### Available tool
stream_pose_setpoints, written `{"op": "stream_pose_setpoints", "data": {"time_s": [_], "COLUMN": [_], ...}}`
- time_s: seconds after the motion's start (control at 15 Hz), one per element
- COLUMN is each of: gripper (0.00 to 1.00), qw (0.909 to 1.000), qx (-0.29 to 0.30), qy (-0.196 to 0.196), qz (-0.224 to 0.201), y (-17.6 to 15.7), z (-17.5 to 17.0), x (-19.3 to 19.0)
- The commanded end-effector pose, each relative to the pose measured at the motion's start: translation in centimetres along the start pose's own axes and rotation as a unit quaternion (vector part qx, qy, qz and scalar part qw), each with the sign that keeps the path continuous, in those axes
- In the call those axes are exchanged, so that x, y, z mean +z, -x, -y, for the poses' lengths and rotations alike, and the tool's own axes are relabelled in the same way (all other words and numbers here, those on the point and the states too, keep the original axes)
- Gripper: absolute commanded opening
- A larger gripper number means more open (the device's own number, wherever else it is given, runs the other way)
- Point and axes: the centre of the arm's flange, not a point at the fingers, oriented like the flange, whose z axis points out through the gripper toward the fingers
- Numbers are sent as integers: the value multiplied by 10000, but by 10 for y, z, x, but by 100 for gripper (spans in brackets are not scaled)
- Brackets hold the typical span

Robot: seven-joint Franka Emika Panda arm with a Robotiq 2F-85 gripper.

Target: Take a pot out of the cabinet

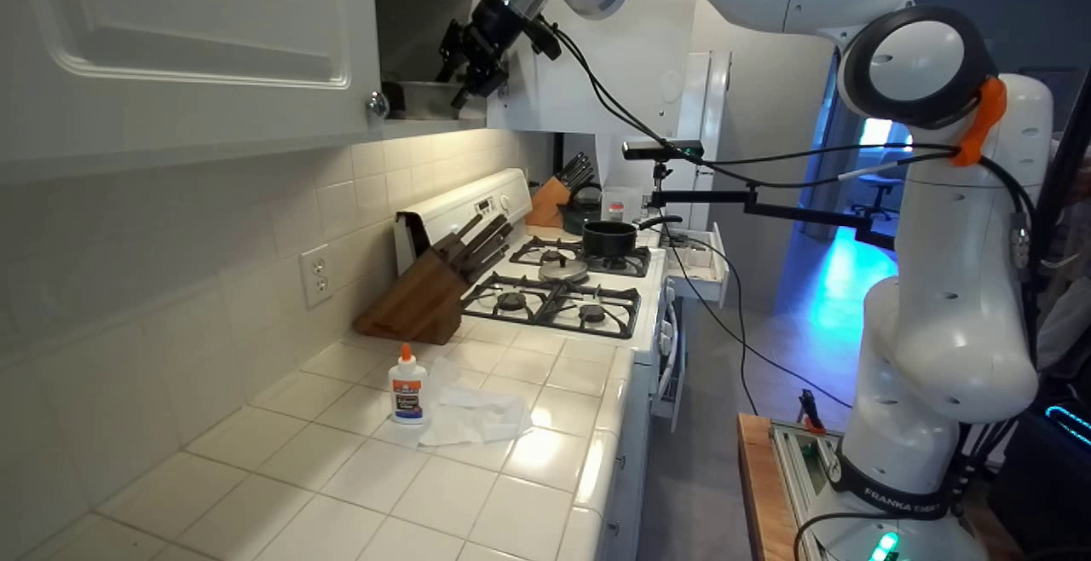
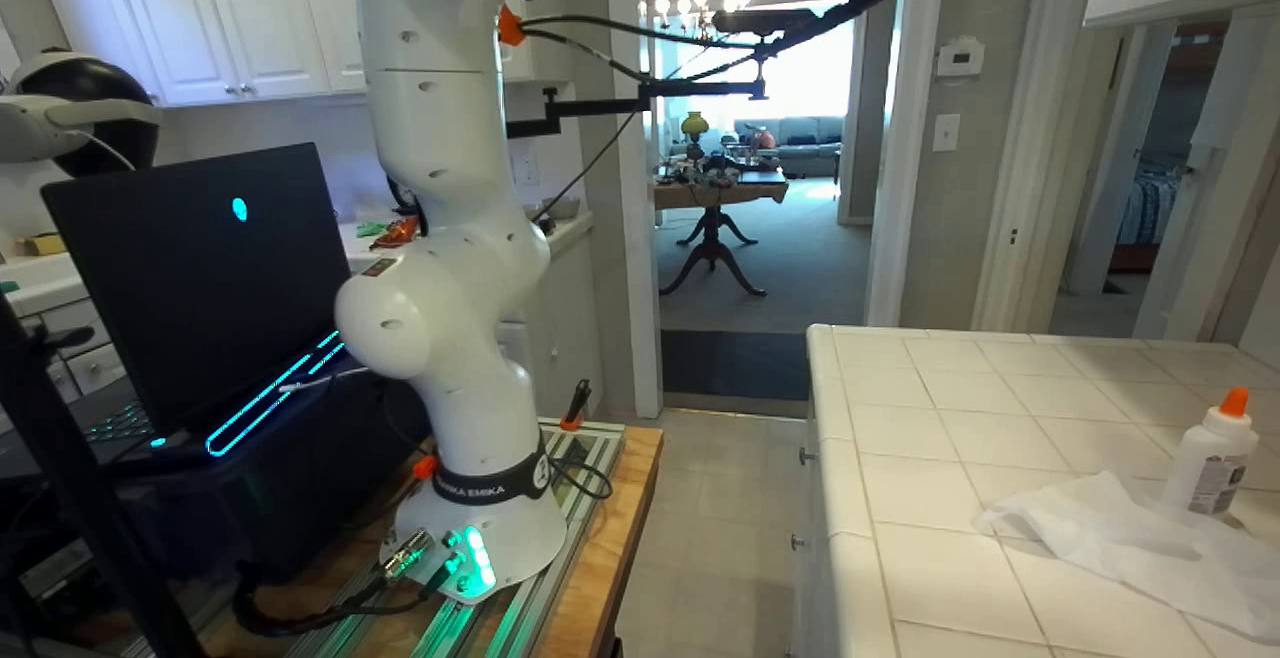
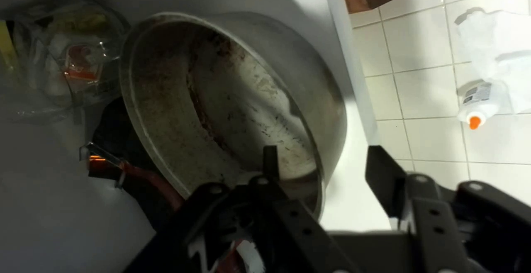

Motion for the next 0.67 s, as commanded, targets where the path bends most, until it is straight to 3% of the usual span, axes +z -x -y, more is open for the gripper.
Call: {"op": "stream_pose_setpoints", "data": {"time_s": [0.0,0.27,0.6], "gripper": [28,1,2], "qw": [9998,9997,9996], "qx": [-179,-185,-145], "qy": [-60,-84,-174], "qz": [114,119,183], "y": [-2,-3,-4], "z": [-16,-15,-12], "x": [1,0,-2]}}
